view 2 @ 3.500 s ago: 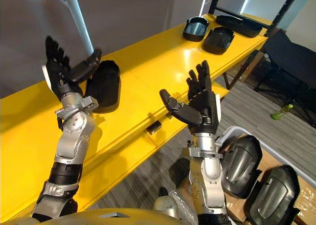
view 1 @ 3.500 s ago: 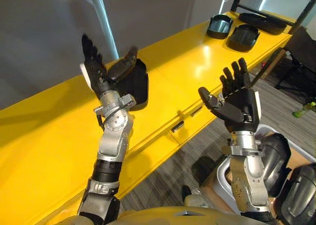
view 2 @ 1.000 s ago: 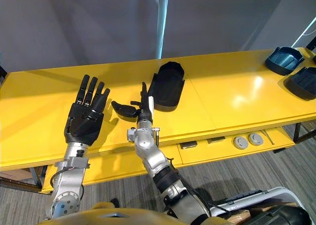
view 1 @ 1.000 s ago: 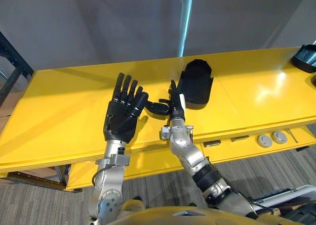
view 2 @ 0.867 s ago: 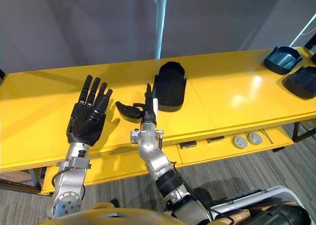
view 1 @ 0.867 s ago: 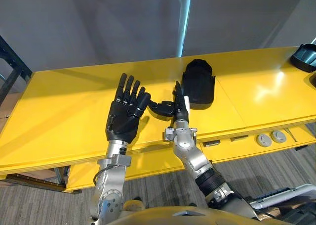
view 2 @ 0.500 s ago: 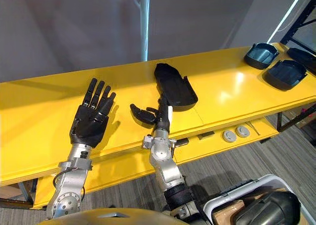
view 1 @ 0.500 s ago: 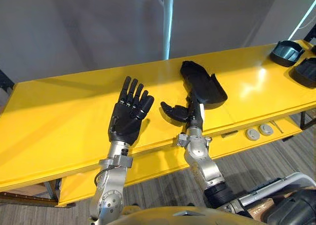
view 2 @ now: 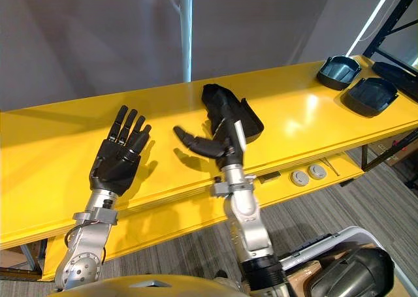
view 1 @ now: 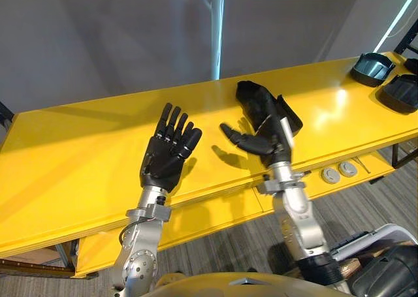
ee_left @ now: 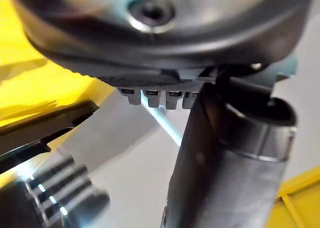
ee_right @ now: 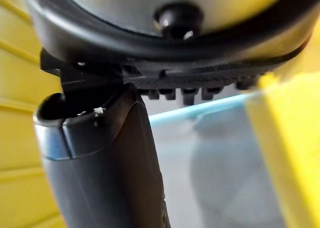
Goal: Walk over and take three plastic housings, then place them on the shelf
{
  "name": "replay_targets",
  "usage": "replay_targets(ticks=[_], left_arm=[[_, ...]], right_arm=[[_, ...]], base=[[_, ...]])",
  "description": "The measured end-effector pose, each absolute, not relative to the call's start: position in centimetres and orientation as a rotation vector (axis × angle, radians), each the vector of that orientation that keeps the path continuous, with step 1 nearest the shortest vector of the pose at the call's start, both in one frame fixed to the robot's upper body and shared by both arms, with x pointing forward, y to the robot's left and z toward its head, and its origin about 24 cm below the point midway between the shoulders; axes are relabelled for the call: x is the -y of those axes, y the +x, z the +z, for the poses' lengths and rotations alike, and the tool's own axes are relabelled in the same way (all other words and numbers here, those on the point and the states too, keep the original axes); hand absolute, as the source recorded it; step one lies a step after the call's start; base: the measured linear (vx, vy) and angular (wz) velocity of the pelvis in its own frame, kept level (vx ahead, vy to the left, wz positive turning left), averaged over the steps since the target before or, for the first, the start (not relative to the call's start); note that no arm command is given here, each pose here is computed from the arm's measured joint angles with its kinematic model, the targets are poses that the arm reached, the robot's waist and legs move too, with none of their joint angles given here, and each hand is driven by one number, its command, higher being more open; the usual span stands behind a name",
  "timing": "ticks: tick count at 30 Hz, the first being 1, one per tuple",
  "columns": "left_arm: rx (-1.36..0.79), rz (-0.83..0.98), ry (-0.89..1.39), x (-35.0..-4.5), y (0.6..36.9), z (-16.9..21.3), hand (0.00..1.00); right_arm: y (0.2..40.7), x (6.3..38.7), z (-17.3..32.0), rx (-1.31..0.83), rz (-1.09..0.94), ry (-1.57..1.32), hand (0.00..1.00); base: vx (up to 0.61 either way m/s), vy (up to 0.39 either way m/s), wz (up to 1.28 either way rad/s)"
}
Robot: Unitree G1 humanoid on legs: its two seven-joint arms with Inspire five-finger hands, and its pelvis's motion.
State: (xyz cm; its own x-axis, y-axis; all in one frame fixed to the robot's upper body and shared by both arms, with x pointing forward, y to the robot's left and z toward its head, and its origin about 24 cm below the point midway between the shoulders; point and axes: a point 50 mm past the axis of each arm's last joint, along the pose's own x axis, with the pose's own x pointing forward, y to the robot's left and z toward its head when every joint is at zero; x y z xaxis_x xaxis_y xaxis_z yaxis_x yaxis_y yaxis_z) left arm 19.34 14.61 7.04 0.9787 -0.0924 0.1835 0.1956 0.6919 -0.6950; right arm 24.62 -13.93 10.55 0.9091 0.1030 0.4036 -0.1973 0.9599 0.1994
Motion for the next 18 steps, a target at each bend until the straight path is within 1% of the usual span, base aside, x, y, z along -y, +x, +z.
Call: replay_targets(ticks=[2,4,5,7,10,15,18], left_arm=[[0.144,-0.166,-0.772,-14.9,19.3,7.3,1.00],[0.147,-0.175,-0.762,-15.0,19.3,7.5,1.00],[0.145,-0.187,-0.750,-15.0,19.3,7.7,1.00],[0.138,-0.195,-0.745,-14.9,19.3,7.6,1.00],[0.135,-0.194,-0.744,-14.9,19.4,7.6,1.00],[0.137,-0.195,-0.721,-15.1,19.7,8.0,1.00],[0.132,-0.184,-0.721,-15.1,19.7,7.9,1.00]], right_arm=[[24.2,16.0,13.4,0.560,0.110,0.200,1.00],[24.1,17.0,14.6,0.615,0.066,0.156,1.00],[24.2,17.7,15.2,0.639,0.011,0.089,1.00],[24.3,18.6,15.4,0.627,-0.050,0.005,1.00],[25.5,19.6,15.1,0.527,-0.100,-0.117,1.00],[28.1,20.9,11.9,0.220,-0.125,-0.236,1.00],[29.0,21.3,10.3,0.102,-0.113,-0.269,1.00]], base=[[-0.04,0.005,0.02],[-0.02,0.004,0.01],[0.00,0.000,0.00],[0.00,0.000,0.00],[-0.01,0.000,0.06],[-0.01,-0.005,0.14],[-0.02,0.001,0.11]])
